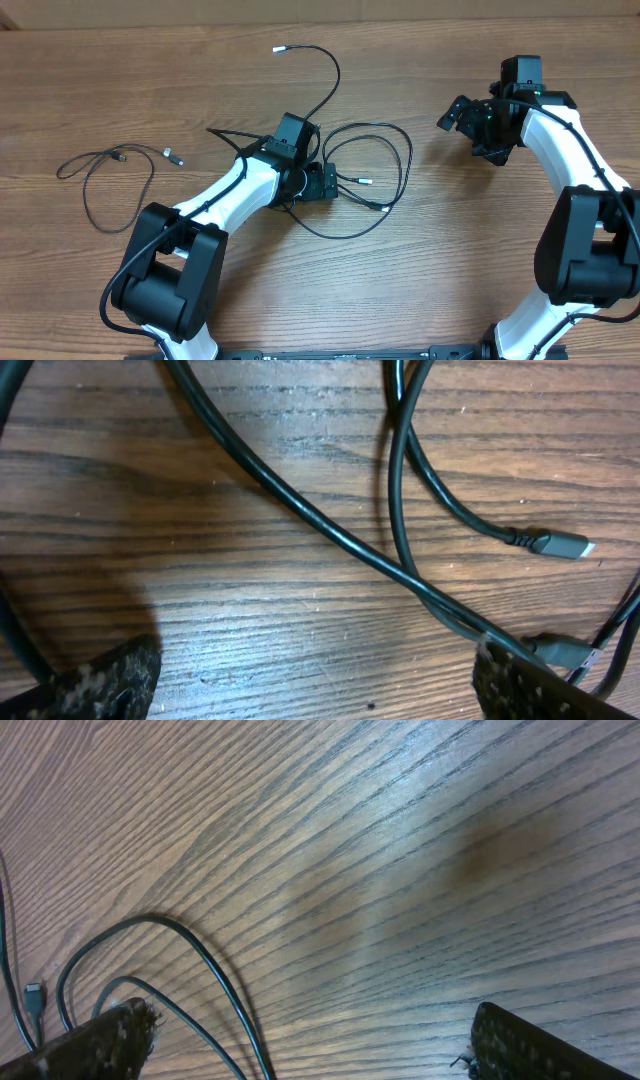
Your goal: Untangle cables
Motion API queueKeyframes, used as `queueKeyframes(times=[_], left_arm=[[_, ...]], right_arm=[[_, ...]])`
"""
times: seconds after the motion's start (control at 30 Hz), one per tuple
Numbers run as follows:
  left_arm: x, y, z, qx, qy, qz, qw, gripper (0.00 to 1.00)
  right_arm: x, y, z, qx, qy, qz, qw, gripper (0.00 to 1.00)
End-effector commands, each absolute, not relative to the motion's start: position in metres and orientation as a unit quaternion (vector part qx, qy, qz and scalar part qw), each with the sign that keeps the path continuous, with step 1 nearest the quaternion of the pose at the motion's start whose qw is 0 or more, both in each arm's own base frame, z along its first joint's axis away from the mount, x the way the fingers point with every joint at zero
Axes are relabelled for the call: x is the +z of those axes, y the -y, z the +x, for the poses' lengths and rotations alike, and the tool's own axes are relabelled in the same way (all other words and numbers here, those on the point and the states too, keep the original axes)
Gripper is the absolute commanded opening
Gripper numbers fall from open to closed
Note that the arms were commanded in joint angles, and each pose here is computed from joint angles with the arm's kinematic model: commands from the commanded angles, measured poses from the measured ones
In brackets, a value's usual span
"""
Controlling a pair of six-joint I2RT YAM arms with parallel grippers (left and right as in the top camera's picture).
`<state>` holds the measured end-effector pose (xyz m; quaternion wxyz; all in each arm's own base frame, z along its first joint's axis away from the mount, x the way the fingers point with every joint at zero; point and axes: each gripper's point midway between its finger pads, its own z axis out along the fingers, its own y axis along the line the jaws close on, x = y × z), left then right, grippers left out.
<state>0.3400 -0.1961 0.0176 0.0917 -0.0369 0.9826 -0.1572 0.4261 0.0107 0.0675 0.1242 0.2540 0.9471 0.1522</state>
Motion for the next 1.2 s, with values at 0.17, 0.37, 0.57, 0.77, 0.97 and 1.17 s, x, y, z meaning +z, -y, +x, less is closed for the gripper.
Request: queueKeyframes(times=[0.17, 0.37, 0.57, 0.77, 0.97, 1.17], left_arm=[[0.028, 0.196, 0.344, -0.160, -0.980, -0.035, 0.110, 1.00], [0.032, 0.201, 0.355, -0.171, -0.976, -0.033, 0.132, 0.99], [0.039, 0.207, 0.369, -0.186, -0.969, -0.030, 0.163, 0.99], [0.041, 0.208, 0.374, -0.186, -0.966, -0.030, 0.175, 0.99], [0.041, 0.208, 0.374, -0.186, -0.966, -0.032, 0.175, 0.99], [0.040, 0.206, 0.372, -0.181, -0.968, -0.032, 0.170, 0.99]], right_arm=[[0.083, -0.010, 0.432, 0.154, -0.945, 0.251, 0.145, 1.00], [0.083, -0.010, 0.432, 0.154, -0.945, 0.251, 0.145, 1.00], [0.083, -0.010, 0.432, 0.154, -0.945, 0.251, 0.145, 1.00], [0.083, -0.010, 0.432, 0.154, -0.945, 0.251, 0.145, 1.00], [0.083, -0.010, 0.432, 0.154, -0.945, 0.251, 0.145, 1.00], [0.083, -0.010, 0.432, 0.154, -0.945, 0.251, 0.145, 1.00]])
